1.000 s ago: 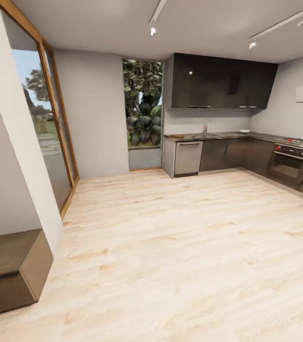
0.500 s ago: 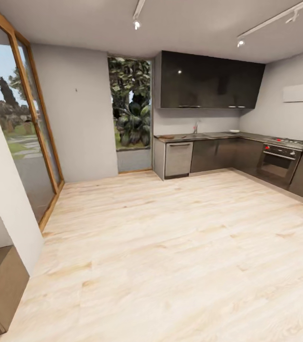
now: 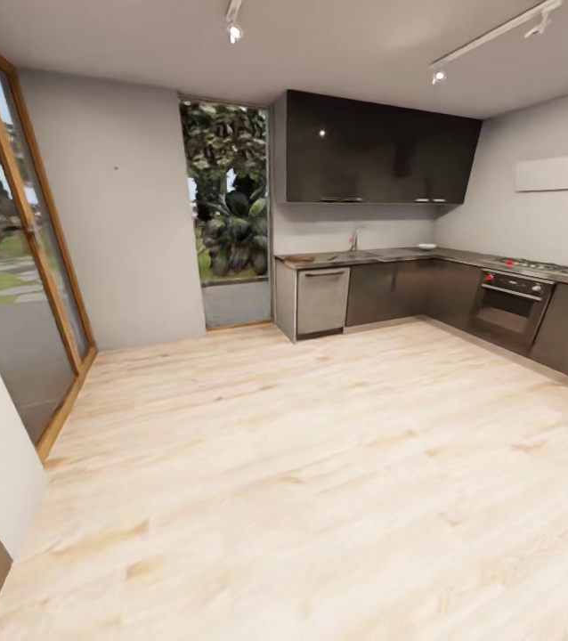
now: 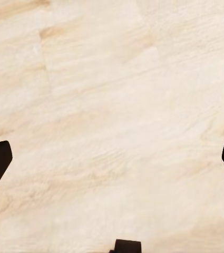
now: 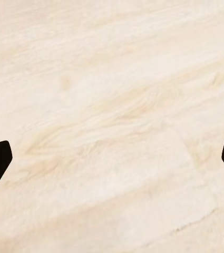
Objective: In the kitchen, take the Vidalia onion out of the sink, dice it on the chopping board with the paring knife, put the diced onion into the bowl on the countertop, then place both the paring knife and the chopping board into the sink.
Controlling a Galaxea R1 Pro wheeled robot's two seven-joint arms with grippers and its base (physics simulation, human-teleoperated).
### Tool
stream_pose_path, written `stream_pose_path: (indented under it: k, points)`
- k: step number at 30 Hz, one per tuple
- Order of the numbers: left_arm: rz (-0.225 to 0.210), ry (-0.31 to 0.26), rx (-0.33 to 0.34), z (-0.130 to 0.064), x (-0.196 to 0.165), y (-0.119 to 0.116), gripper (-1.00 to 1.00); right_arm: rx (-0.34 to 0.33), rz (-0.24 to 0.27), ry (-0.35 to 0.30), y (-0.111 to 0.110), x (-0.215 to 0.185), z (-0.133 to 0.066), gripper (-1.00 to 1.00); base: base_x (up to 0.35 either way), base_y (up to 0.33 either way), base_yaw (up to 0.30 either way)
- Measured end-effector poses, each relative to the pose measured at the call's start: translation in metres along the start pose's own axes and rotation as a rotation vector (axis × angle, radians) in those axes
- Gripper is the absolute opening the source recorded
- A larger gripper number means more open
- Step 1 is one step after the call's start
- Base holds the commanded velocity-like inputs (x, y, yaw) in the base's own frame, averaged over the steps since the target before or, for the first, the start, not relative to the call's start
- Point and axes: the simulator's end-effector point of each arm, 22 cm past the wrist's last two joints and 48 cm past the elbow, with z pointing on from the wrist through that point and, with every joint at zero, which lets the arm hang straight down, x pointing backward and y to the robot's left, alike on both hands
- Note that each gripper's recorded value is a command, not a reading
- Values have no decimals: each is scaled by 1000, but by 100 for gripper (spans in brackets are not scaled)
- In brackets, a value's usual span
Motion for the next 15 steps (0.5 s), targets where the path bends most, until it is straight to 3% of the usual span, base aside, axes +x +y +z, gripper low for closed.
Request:
stream_pose_path:
  k: [15]
  points:
    - [0, 0, 0, 0, 0, 0, 100, 0, 0, 1, 0, 0, 0, 100, 324, 0, -53]
